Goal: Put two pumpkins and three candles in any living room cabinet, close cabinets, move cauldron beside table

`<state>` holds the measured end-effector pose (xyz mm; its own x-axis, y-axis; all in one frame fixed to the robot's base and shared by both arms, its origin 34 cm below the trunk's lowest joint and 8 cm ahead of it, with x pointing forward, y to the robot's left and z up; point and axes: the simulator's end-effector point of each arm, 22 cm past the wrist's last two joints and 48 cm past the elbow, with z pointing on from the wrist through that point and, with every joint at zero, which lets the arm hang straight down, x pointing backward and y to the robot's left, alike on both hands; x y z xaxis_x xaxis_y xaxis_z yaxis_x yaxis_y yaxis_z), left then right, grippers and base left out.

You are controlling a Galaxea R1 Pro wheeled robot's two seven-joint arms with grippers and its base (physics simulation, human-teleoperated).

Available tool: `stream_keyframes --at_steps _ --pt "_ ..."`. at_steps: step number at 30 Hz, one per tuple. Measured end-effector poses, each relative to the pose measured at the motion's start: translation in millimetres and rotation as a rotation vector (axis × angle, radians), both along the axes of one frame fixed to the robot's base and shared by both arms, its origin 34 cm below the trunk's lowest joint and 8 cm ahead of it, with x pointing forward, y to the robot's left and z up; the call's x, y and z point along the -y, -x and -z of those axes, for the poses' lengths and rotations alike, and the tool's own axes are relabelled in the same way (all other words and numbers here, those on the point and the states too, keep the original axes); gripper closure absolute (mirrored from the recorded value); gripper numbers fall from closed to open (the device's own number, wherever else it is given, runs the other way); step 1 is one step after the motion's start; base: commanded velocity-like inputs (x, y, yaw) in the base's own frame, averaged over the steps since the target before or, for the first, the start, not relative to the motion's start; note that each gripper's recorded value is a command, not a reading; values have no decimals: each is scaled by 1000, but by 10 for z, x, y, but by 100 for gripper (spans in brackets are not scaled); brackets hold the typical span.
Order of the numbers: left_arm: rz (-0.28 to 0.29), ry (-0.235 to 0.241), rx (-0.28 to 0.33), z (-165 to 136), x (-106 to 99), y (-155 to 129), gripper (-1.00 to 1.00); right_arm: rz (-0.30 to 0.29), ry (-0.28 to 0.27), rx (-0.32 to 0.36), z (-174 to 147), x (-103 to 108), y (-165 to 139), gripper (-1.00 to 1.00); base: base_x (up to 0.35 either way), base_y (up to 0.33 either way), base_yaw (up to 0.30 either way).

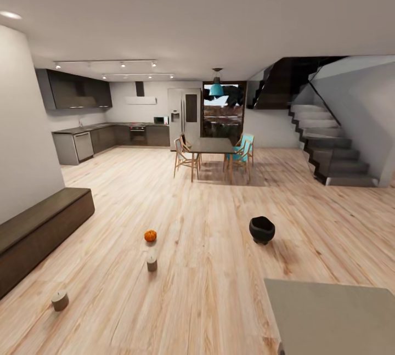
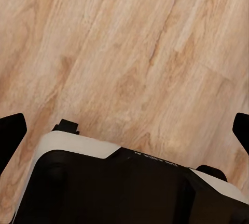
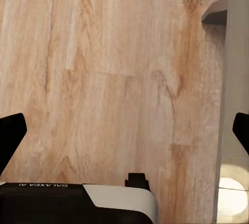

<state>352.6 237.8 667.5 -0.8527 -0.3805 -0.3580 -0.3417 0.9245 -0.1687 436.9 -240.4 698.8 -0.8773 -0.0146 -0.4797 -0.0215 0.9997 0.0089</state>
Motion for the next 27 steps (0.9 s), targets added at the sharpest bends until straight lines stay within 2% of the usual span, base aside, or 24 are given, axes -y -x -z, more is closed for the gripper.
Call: stream_keyframes --at_steps 27 --pt "0 0 0 -1 0 1 -100 0 0 1 -3 3 -2 -100 283 116 0"
